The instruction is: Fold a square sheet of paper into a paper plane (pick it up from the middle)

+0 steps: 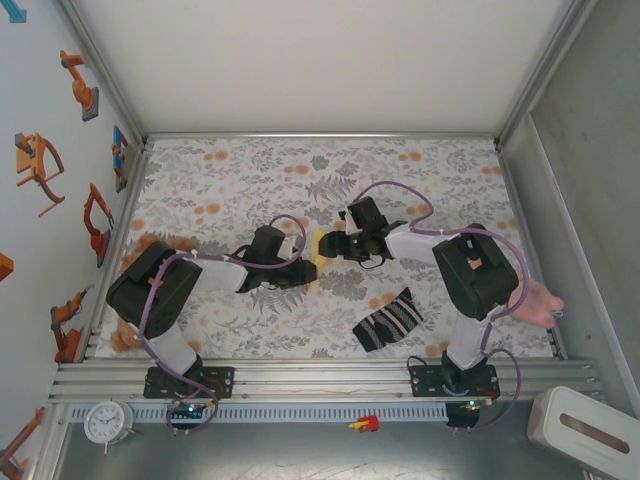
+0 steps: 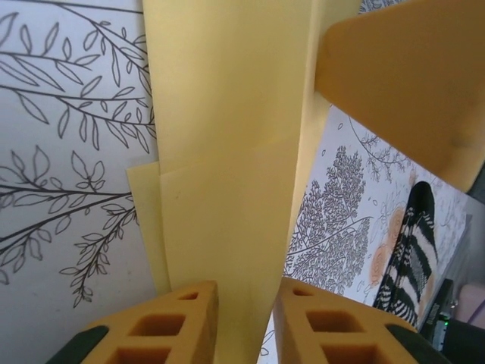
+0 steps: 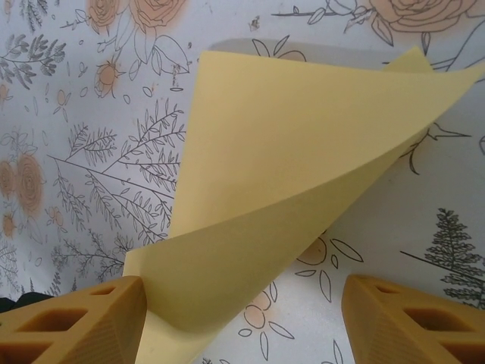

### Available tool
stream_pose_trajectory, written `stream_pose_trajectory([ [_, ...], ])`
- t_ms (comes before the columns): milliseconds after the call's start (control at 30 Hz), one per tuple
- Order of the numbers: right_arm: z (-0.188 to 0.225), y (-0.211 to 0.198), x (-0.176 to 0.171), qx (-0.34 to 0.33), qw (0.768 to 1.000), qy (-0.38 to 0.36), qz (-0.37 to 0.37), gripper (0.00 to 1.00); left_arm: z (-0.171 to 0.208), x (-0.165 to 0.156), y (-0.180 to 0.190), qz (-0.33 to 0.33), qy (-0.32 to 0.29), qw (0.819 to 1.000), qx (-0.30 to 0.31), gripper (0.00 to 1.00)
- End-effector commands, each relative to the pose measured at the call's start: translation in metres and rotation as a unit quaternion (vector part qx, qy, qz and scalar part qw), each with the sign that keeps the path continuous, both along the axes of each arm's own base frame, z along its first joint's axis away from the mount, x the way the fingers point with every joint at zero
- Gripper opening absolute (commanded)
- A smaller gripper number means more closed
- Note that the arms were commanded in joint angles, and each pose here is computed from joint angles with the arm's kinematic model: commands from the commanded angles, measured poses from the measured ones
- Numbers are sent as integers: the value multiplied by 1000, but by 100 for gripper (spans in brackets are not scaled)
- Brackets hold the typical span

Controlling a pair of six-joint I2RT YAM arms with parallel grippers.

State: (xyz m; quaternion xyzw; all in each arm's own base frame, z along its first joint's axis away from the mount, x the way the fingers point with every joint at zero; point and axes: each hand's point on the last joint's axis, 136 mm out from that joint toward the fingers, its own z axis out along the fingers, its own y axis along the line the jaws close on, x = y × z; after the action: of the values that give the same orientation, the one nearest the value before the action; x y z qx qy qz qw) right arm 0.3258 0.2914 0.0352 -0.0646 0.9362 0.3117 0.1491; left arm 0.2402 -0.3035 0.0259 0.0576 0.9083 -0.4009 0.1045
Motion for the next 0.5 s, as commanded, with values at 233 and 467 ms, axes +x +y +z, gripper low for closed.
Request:
stream_pose_trajectory([
  [233,-22,-6,-1,-28,999,30,-9,68,35,15,17,43,-49,997,39,41],
  [467,-25,-5,-2,-28,999,38,-12,68,32,9,11,39,-46,996,66,46],
])
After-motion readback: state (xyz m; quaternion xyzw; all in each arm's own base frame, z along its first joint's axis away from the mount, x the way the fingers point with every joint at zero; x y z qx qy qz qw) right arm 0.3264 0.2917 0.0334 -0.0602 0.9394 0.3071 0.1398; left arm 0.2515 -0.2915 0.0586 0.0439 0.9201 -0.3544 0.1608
